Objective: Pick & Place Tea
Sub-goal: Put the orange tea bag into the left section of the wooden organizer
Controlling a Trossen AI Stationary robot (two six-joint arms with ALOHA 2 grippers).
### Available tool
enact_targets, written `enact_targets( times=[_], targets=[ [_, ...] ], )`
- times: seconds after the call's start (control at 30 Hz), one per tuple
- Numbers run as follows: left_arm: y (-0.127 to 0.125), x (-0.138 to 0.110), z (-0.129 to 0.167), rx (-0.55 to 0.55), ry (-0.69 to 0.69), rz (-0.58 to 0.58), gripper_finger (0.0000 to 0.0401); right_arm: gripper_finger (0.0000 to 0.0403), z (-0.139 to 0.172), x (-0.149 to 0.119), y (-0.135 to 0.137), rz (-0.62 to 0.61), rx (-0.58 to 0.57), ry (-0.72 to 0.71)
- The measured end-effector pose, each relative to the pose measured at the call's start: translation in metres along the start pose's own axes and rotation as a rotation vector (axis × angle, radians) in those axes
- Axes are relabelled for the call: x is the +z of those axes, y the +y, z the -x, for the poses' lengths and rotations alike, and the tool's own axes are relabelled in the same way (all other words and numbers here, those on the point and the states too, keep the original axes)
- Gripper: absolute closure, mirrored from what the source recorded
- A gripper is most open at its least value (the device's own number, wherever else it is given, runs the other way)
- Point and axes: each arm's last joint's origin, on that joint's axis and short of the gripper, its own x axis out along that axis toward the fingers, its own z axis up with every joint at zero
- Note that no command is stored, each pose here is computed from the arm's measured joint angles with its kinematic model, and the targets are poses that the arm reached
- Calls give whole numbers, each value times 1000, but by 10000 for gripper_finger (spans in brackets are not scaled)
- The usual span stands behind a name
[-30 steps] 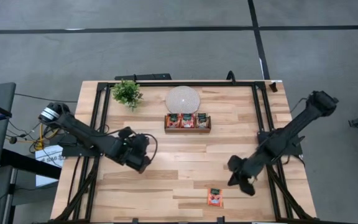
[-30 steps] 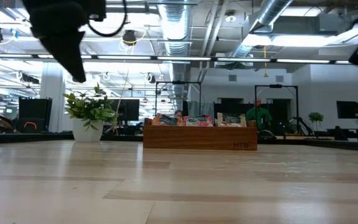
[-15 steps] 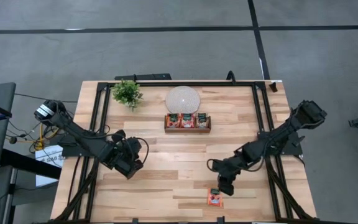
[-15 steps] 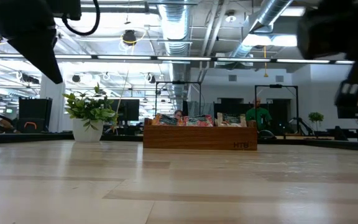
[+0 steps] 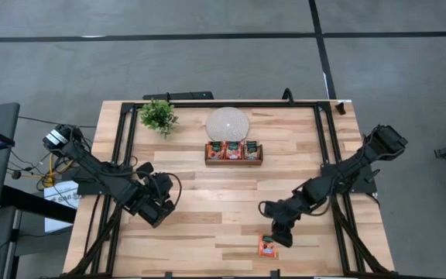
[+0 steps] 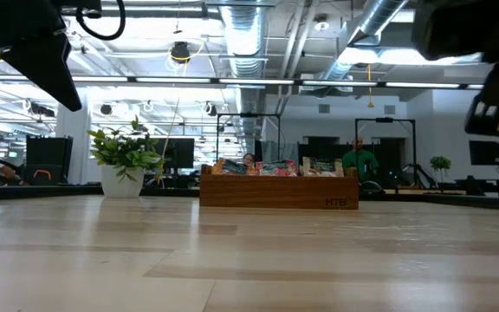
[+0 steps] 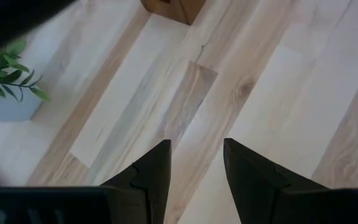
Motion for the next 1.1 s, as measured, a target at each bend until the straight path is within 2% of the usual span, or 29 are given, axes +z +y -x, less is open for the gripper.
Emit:
enact_targets(
  times=[0.3, 0.9, 1.1],
  targets=[
    [0, 0, 1, 6, -9, -6, 261, 307, 7, -5, 25, 70, -55, 6],
    [1, -1, 1, 17, -4, -23, 261, 317, 8, -4, 23, 50, -113, -46],
    [3, -2, 1, 30, -2, -32, 261, 317, -21, -6, 13, 21, -177, 40]
  ],
)
